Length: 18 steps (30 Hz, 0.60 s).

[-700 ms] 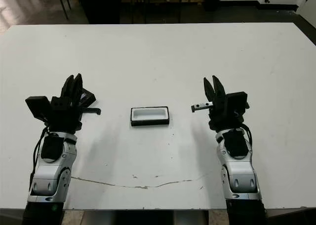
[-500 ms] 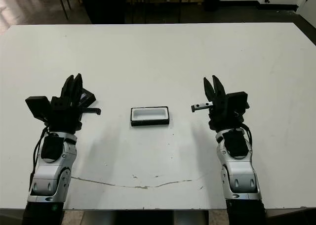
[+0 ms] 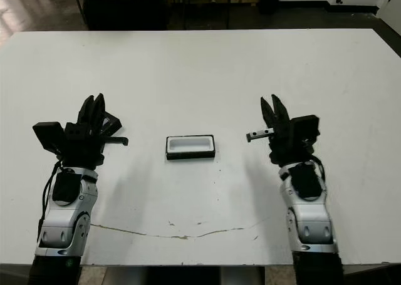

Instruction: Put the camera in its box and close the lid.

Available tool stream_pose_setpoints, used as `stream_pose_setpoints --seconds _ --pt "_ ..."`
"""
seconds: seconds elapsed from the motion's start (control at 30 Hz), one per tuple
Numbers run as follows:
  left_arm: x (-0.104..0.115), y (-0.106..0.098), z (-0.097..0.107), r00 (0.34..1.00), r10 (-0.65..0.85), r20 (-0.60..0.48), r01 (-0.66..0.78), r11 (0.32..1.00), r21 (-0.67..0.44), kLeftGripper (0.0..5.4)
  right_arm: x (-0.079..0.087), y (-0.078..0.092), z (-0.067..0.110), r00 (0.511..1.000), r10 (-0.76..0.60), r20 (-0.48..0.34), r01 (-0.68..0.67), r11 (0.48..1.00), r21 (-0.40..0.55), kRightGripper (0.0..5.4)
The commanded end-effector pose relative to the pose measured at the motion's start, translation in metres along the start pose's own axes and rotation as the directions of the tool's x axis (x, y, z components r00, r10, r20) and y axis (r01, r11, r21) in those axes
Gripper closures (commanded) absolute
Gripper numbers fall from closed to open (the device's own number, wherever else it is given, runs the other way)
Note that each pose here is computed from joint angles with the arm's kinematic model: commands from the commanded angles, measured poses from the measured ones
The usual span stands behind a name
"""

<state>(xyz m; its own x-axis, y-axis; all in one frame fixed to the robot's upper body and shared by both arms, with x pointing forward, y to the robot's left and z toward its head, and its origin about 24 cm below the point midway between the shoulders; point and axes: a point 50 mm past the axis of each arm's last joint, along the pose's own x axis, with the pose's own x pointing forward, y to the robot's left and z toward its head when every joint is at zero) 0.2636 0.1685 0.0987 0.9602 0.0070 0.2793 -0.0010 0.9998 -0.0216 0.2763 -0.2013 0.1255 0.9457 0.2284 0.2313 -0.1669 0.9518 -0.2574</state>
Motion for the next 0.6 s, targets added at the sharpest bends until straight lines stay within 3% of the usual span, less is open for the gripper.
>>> stream_pose_setpoints --seconds 0.03,0.13,0.3,0.47,0.6 --pt "-0.004 0.003 -0.005 0.999 0.010 -0.037 -0.010 1.000 0.014 5.40 0.003 -0.025 0.012 0.998 0.039 -0.043 -0.042 0.996 -0.075 5.24" --pt "-0.003 0.004 -0.006 0.999 0.009 -0.037 -0.009 1.000 0.014 5.40 0.005 -0.047 0.019 0.989 0.068 -0.129 -0.082 0.991 -0.105 4.82" --pt "-0.002 0.004 -0.005 0.999 0.009 -0.036 -0.009 1.000 0.015 5.40 0.006 -0.070 0.020 0.956 0.174 -0.235 -0.193 0.979 -0.061 3.73" --pt "-0.002 0.004 -0.005 0.999 0.006 -0.033 -0.006 1.000 0.014 5.40 0.004 -0.080 0.012 0.905 0.293 -0.308 -0.320 0.947 -0.040 2.63" --pt "-0.001 0.004 -0.004 0.999 0.006 -0.033 -0.005 1.000 0.016 5.40 0.003 -0.077 0.002 0.860 0.350 -0.371 -0.381 0.924 -0.010 1.77"
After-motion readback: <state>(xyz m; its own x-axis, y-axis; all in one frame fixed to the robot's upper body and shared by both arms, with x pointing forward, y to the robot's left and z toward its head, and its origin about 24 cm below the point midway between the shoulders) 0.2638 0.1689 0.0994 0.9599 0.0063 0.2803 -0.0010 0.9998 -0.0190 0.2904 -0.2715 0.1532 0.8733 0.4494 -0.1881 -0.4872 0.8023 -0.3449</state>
